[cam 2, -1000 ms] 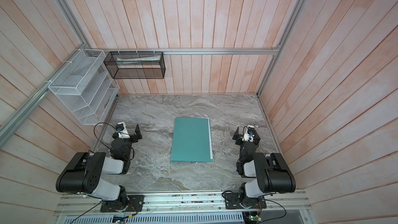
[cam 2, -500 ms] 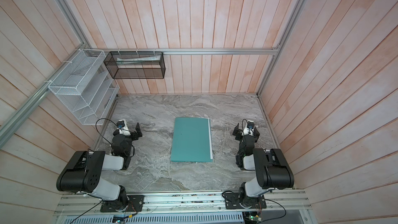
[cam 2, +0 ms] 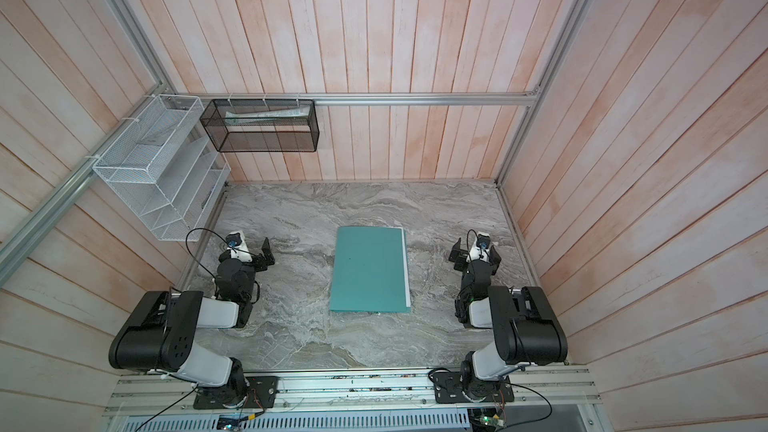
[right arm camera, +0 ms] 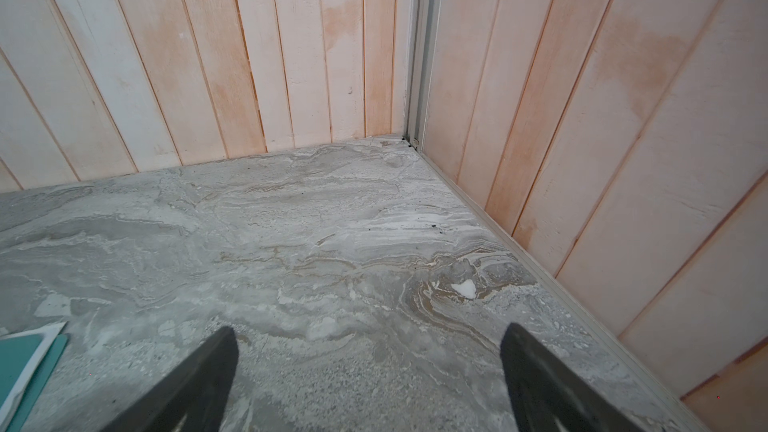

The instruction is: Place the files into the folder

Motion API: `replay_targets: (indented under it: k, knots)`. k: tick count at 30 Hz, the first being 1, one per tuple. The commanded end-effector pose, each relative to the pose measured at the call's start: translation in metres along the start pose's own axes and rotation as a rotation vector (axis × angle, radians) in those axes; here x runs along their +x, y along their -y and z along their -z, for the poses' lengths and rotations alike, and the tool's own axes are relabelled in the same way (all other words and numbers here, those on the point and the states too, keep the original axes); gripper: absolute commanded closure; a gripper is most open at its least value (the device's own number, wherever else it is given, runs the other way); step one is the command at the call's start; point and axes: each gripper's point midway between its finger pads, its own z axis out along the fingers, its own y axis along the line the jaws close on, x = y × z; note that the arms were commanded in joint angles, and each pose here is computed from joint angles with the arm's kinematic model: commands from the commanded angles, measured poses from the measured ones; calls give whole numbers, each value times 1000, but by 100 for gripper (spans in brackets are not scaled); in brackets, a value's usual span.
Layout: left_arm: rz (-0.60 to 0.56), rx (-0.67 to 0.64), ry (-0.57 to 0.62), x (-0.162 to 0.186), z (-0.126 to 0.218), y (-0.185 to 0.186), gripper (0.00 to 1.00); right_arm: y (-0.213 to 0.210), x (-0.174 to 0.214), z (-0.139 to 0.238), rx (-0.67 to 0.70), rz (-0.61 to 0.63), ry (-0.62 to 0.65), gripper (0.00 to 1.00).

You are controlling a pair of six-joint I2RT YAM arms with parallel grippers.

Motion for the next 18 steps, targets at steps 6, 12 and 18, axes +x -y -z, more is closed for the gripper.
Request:
replay_targets:
  k: [6, 12, 18]
  knots:
    - [2, -12, 11, -5, -2, -1, 0, 2, -1, 0, 14, -2, 0, 2]
    - [2, -12, 11, -5, -2, -1, 0, -24, 0, 8, -132, 71, 11, 2]
    - [2, -12, 12, -5, -2, -1, 0, -30, 1, 3, -178, 73, -3, 2]
